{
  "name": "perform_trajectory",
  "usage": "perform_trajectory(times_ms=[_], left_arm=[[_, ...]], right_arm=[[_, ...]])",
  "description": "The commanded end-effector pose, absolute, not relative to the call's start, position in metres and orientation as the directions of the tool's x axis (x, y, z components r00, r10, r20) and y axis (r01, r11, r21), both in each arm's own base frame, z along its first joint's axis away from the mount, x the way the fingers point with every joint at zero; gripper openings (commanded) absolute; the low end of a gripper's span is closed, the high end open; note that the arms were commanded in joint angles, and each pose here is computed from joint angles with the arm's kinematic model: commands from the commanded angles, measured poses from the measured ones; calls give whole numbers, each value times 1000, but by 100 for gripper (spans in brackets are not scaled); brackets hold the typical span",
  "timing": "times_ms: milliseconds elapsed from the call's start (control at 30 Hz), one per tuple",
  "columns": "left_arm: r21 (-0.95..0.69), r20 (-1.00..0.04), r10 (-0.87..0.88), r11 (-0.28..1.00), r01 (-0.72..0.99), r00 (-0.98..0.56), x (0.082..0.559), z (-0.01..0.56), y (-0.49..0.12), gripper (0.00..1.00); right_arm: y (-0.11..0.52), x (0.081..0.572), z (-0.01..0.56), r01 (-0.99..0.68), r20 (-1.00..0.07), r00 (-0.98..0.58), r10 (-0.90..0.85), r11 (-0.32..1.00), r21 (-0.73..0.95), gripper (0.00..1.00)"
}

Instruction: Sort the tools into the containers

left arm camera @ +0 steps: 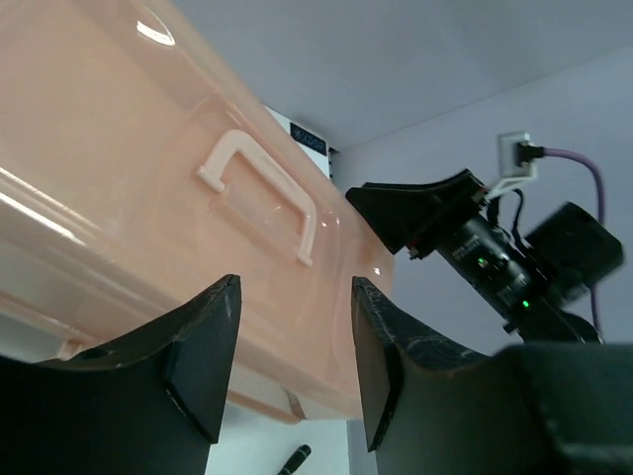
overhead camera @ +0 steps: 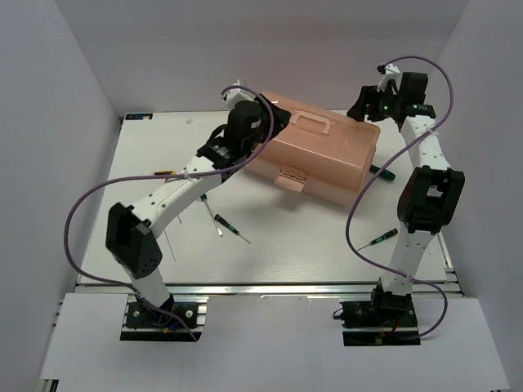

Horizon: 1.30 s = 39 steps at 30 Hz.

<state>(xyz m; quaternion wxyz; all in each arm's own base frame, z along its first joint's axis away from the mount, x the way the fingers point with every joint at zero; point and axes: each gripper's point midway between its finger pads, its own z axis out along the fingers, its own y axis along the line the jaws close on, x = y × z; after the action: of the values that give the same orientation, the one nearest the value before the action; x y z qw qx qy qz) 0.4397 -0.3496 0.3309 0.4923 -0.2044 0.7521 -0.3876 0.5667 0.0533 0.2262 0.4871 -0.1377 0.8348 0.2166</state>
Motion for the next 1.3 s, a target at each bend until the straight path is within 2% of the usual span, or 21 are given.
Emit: perform_trajectory(times_ms=[0,200,367,567,800,1067,1100,1167,1200,1267], left_arm=[[-765,-629,-677,627,148,-383,417,363,-328,59],[-745,-651,-651,647,164,-391,392,359,-308,62],[-744,-650,-639,644,176,-412,384,352,-308,62],[-762,-633,-620,605,232,-463,394,354,-337,62],[-793,-583,-594,565,229,-554,409,345,-373,60],[-807,-490,-568,583,97,-661,411,323,-387,59],[-790,-476,-550,611,58,-686,409,308,-387,59],[-789,-463,-549,612,42,-696,409,317,-387,59],[-759,-445,-528,650,-7,-723,406,298,-385,59],[-752,-442,-528,659,-21,-725,405,306,-384,60]], right_arm=[[90,543,264,-629,-900,-432,-62,736,251,72],[109,503,244,-707,-852,-517,-79,600,373,66],[112,478,216,-674,-787,-610,-99,587,449,60],[120,430,189,-626,-694,-709,-129,568,534,56],[148,385,190,-580,-670,-733,-121,625,522,57],[159,379,194,-500,-657,-752,-49,693,520,60],[160,379,193,-490,-658,-752,-47,708,509,61],[159,380,190,-472,-658,-752,-42,731,493,62],[159,380,190,-470,-668,-743,-45,745,473,62],[160,381,188,-468,-679,-733,-41,755,460,62]])
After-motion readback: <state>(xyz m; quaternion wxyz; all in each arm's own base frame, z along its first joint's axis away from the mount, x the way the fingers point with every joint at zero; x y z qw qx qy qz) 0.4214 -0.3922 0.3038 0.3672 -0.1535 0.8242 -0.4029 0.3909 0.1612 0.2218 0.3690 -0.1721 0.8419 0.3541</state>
